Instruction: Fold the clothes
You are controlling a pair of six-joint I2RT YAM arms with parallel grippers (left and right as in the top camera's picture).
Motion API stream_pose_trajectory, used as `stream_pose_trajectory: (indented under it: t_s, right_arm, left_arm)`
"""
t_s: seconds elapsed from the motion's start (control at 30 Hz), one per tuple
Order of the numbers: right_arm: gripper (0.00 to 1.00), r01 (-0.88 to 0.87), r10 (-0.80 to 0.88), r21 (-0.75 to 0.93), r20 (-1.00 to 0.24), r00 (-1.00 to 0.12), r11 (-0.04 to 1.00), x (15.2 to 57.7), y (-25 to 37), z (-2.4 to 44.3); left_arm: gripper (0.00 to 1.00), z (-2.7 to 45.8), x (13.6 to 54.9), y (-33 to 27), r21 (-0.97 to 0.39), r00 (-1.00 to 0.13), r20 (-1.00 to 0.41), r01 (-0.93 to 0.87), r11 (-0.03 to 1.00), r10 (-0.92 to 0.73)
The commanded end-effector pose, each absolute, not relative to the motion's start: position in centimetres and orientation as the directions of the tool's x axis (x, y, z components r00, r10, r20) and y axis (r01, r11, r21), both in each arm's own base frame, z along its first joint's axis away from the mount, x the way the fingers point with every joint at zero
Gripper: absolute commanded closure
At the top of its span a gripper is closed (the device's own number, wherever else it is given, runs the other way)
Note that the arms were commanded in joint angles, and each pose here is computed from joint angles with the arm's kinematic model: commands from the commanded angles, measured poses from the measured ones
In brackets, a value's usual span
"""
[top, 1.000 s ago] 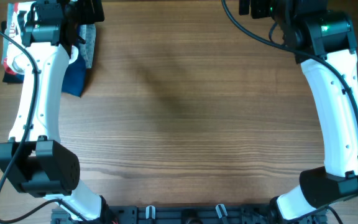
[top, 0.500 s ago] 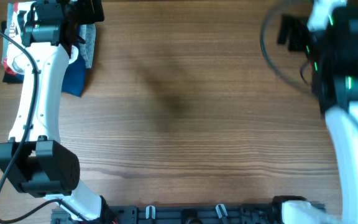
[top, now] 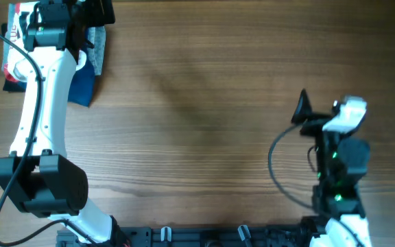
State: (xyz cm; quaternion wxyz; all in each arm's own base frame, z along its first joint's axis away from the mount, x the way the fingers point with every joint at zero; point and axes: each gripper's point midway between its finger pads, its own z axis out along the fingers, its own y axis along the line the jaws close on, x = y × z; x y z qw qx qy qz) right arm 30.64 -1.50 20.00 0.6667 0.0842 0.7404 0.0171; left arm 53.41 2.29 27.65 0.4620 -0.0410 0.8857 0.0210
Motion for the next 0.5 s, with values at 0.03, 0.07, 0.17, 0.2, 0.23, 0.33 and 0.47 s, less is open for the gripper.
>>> stream_pose_trajectory:
  t_s: [0.03,0.07,0.17,0.2,0.23,0.33,0.47]
  right_arm:
    - [0.0,0.084,0.205,0.201,-0.978,-0.048,0.976,28.7,-0.9,18.6]
    - [0.0,0.083,0.205,0.2,-0.978,-0.048,0.976,28.4,-0.7,18.2]
    - [0.0,0.072,0.204,0.2,-0.978,-0.045,0.977,27.8,-0.4,17.3]
    - [0.0,0.066,0.204,0.201,-0.978,-0.045,0.977,27.6,-0.3,16.9]
    - [0.0,0.06,0.204,0.201,-0.978,-0.044,0.978,27.4,-0.1,16.6]
    - [0.0,0.044,0.201,0.199,-0.978,-0.053,0.979,26.9,0.4,16.3]
    - [0.0,0.018,0.201,0.2,-0.977,-0.071,0.98,26.5,0.8,16.0]
  left_arm:
    - [0.0,27.1,53.5,2.0,0.005,-0.578,-0.815,-0.072,0.997,-0.038]
    - [0.0,27.1,53.5,2.0,0.005,-0.578,-0.815,-0.072,0.997,-0.038]
    - [0.0,27.1,53.5,2.0,0.005,-0.578,-0.815,-0.072,0.997,-0.038]
    - [0.0,27.1,53.5,2.0,0.005,-0.578,-0.815,-0.072,0.997,-0.038]
    - [0.0,27.1,53.6,2.0,0.005,-0.579,-0.815,-0.072,0.997,-0.038]
    - [0.0,27.1,53.5,2.0,0.005,-0.578,-0.815,-0.072,0.997,-0.038]
    - [0.0,27.1,53.5,2.0,0.005,-0.578,-0.815,-0.072,0.997,-0.038]
